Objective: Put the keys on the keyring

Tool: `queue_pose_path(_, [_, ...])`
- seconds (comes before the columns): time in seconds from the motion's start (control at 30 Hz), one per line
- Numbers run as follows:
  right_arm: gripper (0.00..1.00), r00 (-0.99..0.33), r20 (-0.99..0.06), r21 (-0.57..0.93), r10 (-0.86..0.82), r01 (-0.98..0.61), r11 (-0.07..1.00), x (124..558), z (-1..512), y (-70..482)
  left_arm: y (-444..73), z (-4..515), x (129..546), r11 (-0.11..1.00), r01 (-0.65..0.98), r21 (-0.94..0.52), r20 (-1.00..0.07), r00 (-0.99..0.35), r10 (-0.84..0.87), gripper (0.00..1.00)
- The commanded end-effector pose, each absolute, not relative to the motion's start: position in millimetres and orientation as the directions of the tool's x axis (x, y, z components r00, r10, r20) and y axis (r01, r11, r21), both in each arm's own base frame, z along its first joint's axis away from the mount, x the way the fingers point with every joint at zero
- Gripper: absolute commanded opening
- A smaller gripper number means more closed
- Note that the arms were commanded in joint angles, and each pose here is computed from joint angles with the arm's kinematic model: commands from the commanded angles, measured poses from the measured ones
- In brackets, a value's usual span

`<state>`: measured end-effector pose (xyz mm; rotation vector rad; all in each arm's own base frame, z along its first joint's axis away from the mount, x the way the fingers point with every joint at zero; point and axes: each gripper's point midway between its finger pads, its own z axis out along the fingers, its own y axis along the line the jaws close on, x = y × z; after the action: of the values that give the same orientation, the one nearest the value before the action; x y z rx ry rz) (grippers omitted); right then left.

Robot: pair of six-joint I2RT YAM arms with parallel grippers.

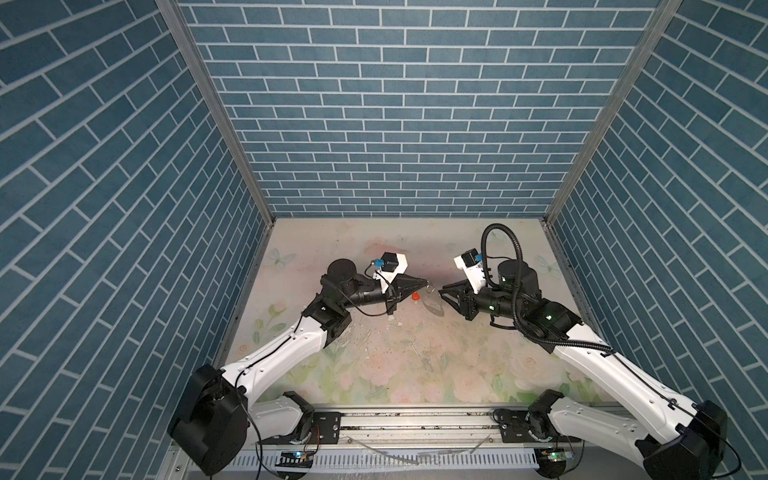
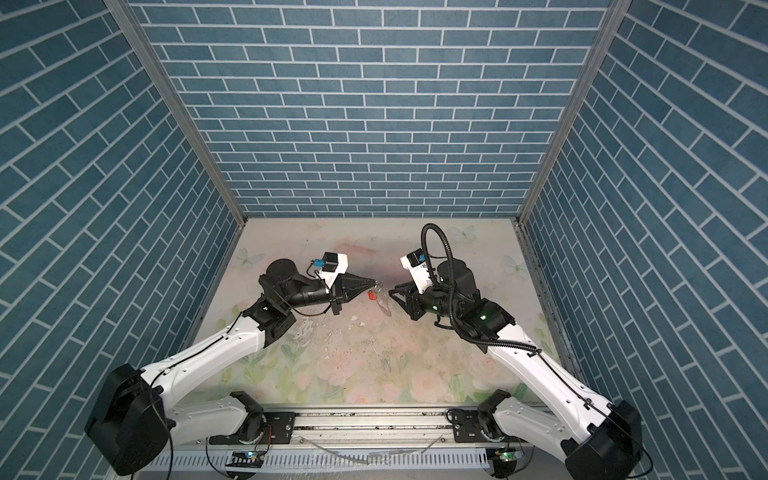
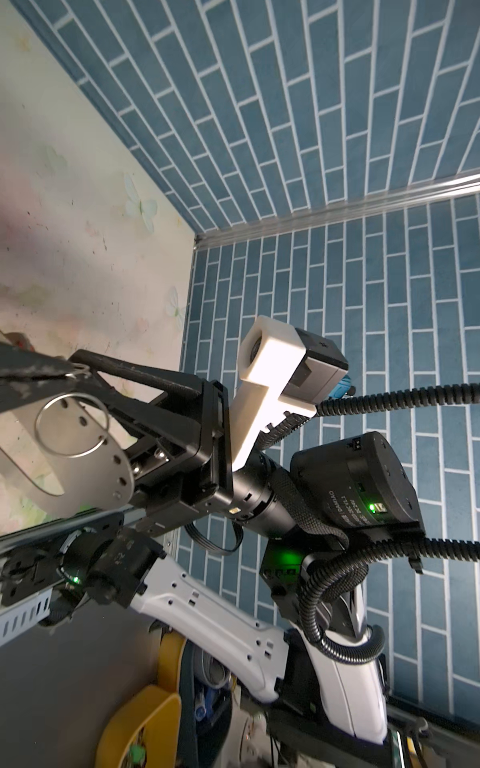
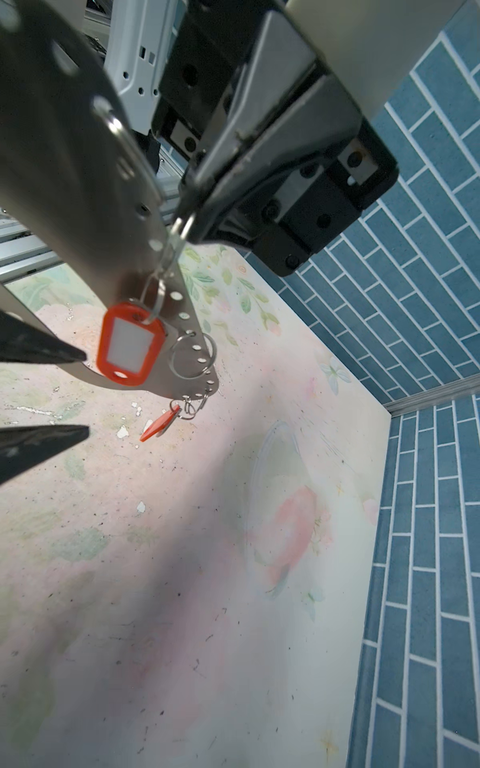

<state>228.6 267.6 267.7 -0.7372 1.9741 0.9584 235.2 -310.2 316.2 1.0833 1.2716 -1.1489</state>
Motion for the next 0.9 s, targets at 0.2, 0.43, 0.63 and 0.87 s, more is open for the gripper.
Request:
queue_pose_path(0.2, [0.26,-0.364,-0.928,0.291,-0.079,-0.839,0.459,228,334,279,-315,338,233,-0.016,0.997,-0.073,-0.996,-0.074,-0.041,0.0])
queue_pose_path(0.43, [0.22,-0.308,-0.948,0.241,-0.082,-0.86,0.45,226,345,280,-318,349,232,-0.105,0.99,-0.097,-0.994,-0.102,-0.042,0.0])
queue_pose_path(0.63, [0.2,-0.269,-0.959,0.21,-0.092,-0.888,0.408,216,353,280,-317,359,233,-0.173,0.977,-0.121,-0.99,-0.132,-0.056,0.0])
queue_pose_path(0.87, [0.2,-0.246,-0.963,0.183,-0.11,-0.897,0.403,206,355,273,-309,377,235,-0.2,0.975,-0.099,-0.983,-0.127,-0.133,0.0])
